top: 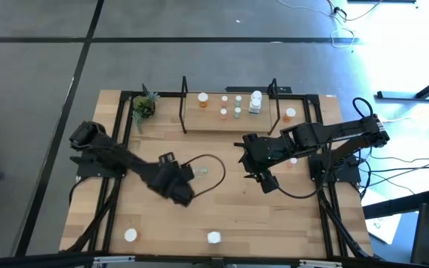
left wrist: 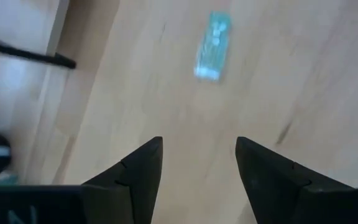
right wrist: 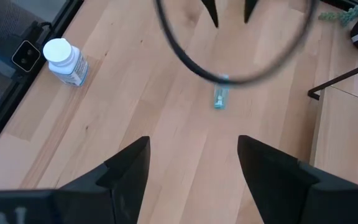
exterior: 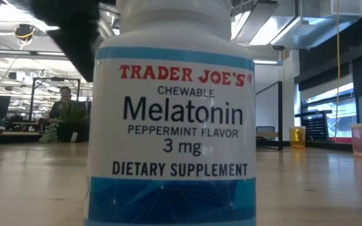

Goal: Pick and place medicine bottles onto shelf by color
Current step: Put the green pill bottle on the shelf aligned with the green bottles

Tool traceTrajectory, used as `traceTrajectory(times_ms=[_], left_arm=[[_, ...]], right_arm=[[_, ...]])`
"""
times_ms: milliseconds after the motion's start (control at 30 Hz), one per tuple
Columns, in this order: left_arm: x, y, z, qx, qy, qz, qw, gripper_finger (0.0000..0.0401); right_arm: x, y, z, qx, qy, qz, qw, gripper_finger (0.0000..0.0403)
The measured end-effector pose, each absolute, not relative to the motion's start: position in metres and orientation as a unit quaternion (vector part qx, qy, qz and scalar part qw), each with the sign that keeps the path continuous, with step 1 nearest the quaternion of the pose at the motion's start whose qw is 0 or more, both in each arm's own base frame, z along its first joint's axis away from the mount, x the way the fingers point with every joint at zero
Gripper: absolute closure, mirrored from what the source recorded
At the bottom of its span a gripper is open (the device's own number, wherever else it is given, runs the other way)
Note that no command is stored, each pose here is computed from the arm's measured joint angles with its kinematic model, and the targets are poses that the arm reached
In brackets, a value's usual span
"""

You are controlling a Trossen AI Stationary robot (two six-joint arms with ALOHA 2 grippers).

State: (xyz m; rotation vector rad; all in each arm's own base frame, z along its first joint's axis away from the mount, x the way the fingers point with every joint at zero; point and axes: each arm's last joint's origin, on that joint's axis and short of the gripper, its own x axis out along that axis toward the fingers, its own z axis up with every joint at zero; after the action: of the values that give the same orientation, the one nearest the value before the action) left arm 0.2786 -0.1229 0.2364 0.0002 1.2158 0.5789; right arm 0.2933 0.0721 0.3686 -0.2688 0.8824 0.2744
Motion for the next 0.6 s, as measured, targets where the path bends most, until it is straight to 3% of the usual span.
traceTrajectory(times_ms=[600], left_arm=[[0.213, -0.197, 0.237, -0.073, 0.522, 0.317, 0.789, 0.0204]], right_arm=[[0.299, 0.073, 0.373, -0.126, 0.39, 0.131, 0.903, 0.0157]])
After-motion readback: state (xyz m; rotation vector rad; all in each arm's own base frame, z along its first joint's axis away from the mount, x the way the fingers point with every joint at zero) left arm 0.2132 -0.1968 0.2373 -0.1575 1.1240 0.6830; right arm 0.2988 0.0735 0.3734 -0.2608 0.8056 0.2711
